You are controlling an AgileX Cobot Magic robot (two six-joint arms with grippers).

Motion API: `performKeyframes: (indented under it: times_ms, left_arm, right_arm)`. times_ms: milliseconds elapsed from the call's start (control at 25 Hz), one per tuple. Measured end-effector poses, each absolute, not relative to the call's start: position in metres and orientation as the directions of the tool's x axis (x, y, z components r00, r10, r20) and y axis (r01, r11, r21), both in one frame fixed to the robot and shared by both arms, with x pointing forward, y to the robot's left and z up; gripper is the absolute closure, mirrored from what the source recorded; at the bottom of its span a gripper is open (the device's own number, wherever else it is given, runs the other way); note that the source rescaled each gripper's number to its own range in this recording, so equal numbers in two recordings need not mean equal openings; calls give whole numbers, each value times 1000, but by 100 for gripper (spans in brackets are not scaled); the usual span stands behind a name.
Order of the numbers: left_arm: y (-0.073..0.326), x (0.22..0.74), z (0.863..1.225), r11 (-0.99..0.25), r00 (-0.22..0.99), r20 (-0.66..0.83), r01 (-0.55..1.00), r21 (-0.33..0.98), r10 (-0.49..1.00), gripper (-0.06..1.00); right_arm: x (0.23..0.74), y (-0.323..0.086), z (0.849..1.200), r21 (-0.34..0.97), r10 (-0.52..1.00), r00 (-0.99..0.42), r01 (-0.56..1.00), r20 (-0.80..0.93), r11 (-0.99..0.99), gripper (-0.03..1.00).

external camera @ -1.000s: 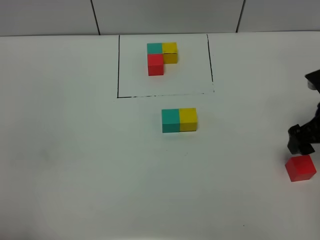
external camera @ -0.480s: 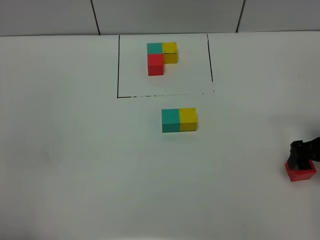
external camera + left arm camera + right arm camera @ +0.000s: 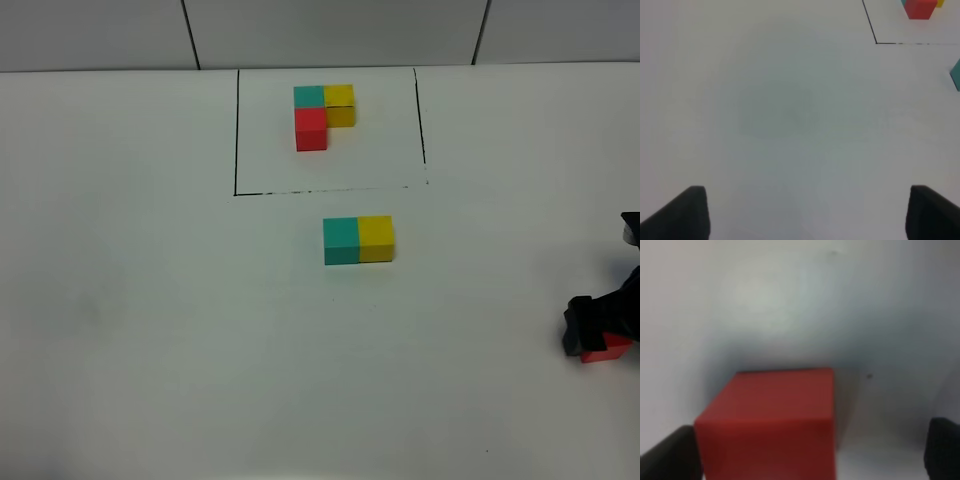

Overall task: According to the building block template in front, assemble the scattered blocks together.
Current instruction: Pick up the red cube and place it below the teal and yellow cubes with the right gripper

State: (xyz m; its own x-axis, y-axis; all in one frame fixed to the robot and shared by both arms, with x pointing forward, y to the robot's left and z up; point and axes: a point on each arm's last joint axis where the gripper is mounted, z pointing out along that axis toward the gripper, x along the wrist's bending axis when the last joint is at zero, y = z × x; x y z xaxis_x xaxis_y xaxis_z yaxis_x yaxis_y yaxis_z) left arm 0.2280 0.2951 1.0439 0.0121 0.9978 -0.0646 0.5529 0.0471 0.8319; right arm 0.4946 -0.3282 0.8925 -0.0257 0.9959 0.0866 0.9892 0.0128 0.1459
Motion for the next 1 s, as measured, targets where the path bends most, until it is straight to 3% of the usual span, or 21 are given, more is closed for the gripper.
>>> performKeyframes:
  times_ms: [120, 200, 240, 480, 760, 1000]
  left_arm:
    - [295, 228, 1044, 47, 12, -65, 553, 832, 998, 20]
    - [295, 228, 1044, 47, 12, -65, 553, 832, 998, 20]
    - [295, 228, 1044, 48, 12, -65, 553, 832, 998, 20]
    - [295, 228, 1044, 48, 12, -65, 553, 832, 998, 20]
    - [295, 228, 1044, 48, 12, -65, 554, 831, 998, 20]
    - [295, 228, 1044, 48, 12, -65, 554, 831, 998, 20]
  right_arm:
    - [495, -328, 892, 145, 996, -18, 989, 92, 4, 49]
    - [495, -324, 892, 138, 995, -30, 990, 95, 17, 75]
    - [494, -321, 892, 133, 994, -43, 991, 97, 30, 94]
    - [498, -275, 903, 170, 990, -74, 984, 121, 53, 96]
    - [498, -176, 928, 189, 984, -9, 982, 176, -25, 96]
    - [504, -114, 935, 187, 997, -21, 982, 70, 7, 96]
